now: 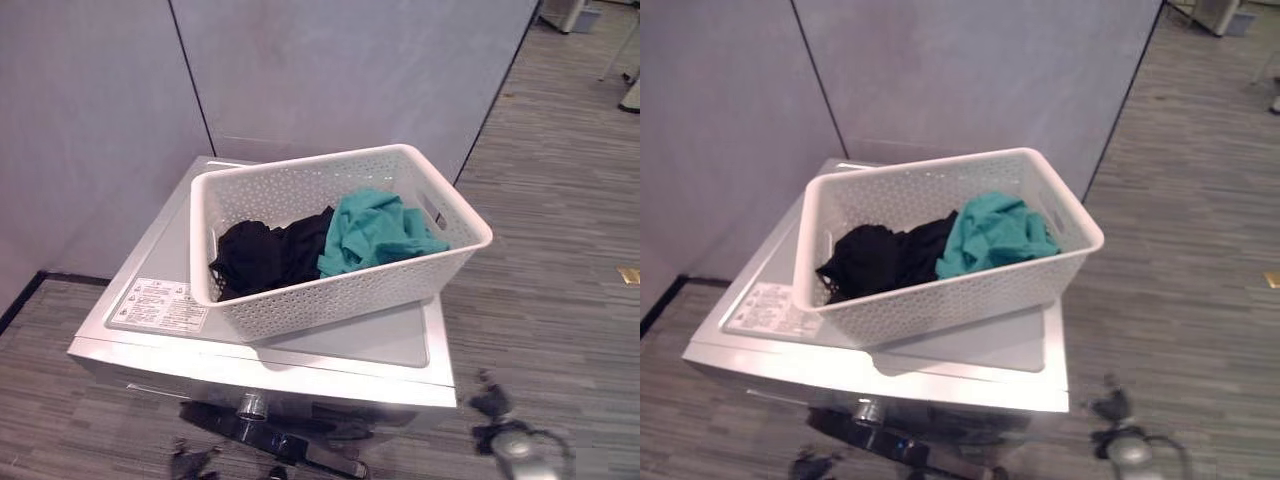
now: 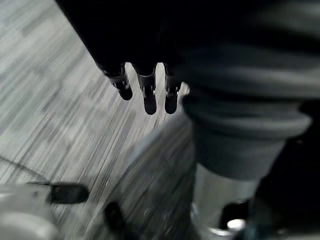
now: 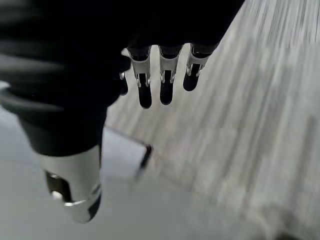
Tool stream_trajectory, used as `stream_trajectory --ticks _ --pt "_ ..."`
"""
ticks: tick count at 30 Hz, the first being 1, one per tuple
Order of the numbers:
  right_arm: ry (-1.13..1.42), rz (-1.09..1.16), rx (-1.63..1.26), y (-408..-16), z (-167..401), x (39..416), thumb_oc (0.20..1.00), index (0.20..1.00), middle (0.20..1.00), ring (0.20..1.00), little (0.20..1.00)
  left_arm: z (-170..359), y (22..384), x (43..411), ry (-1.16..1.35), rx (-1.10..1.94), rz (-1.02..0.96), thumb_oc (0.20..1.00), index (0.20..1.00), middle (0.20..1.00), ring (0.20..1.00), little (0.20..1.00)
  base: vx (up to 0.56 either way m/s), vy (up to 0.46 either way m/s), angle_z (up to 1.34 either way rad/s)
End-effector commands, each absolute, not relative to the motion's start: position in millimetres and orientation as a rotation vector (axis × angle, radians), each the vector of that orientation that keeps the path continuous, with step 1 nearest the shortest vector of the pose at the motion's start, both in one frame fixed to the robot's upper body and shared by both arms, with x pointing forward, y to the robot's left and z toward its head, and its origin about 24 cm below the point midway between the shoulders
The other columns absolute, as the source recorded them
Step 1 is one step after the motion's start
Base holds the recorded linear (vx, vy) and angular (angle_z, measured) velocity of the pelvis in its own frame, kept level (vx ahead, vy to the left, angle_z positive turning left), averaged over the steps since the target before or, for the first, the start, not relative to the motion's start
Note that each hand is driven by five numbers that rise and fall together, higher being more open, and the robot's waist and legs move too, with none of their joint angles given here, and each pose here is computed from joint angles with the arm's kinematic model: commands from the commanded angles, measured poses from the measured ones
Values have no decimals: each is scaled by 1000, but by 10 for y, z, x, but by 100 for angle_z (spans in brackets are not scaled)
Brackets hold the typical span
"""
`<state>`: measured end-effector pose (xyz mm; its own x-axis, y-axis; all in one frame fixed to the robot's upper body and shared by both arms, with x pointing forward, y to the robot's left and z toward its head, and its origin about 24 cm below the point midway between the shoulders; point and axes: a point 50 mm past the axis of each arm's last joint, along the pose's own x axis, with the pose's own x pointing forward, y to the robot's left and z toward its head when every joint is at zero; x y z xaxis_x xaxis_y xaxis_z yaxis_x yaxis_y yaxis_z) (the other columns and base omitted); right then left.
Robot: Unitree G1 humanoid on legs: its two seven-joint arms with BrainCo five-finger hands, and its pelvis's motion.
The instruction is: Grab the laundry basket,head to the washer,open it,put in the laundry and shut it.
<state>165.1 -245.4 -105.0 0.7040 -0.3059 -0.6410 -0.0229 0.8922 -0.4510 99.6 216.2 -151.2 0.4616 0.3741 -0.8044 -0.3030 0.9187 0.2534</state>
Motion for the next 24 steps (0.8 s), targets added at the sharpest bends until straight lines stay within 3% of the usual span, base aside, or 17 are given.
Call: stream_trajectory --ticks 1,7,12,18,24 --pt "697 -208 -505 -2557 -909 1827 1000 1000 1000 1000 1000 -1443 2335 1117 955 146 412 1000 1000 1000 1000 1000 -76 -89 -7" --pt "751 -68 -561 -2298 -1051 1899 1000 1000 1000 1000 1000 -1455 2256 1126 948 130 393 1000 1000 1000 1000 1000 -92 -69 -17" --pt "793 -10 -652 -2280 -1108 1931 1000 1000 1000 1000 1000 -1384 2174 1443 880 140 360 1000 1000 1000 1000 1000 -285 -106 -16" --pt "860 -11 -615 -2277 -1213 1759 1000 1000 1000 1000 1000 -1400 2019 1534 892 197 246 1000 1000 1000 1000 1000 -197 -21 59" --pt "871 12 -615 -2248 -1234 1703 1000 1000 1000 1000 1000 -1310 1795 1813 821 289 76 1000 1000 1000 1000 1000 -360 234 91"
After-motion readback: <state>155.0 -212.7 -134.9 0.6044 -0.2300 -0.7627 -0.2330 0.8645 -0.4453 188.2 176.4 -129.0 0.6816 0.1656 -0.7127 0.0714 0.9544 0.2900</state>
